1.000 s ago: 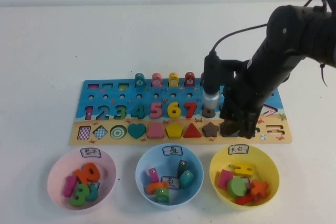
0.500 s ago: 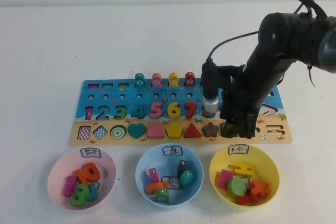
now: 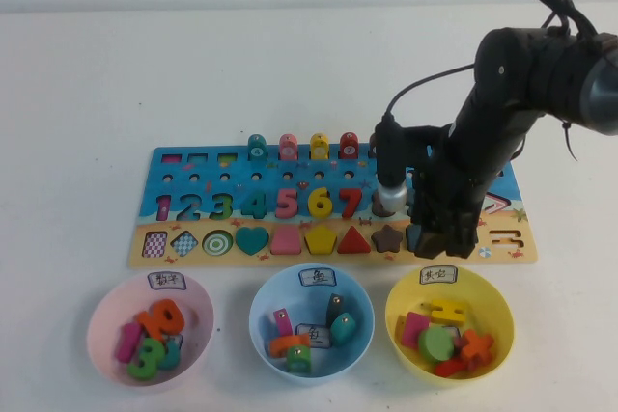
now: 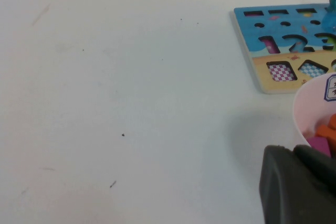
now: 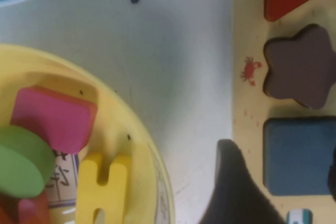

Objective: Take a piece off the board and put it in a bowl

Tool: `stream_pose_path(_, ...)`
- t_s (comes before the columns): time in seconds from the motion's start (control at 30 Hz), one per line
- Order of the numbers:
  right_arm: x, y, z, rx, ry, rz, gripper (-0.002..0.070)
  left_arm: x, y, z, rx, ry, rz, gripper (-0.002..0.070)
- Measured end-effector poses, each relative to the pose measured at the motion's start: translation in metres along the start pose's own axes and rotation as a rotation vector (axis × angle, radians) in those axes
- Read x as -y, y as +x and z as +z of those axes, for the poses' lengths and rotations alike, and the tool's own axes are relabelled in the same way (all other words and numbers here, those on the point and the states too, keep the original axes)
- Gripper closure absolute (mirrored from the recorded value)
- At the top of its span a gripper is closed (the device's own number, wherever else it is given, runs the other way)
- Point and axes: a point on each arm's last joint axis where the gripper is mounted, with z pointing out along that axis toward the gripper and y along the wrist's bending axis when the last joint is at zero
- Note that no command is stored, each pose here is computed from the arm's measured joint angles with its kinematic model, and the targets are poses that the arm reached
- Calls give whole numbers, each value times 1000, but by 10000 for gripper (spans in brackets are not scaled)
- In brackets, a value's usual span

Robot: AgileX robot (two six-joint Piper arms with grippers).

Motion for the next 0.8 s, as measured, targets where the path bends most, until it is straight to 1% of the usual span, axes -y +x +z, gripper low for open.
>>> stream_pose_path(0.33, 3, 4, 8, -33, 3, -16, 334, 0, 0, 0, 0, 0, 0, 679)
stream_pose_path(0.8, 7, 3, 11, -23, 38, -17, 333, 0, 0, 0, 0, 0, 0, 679)
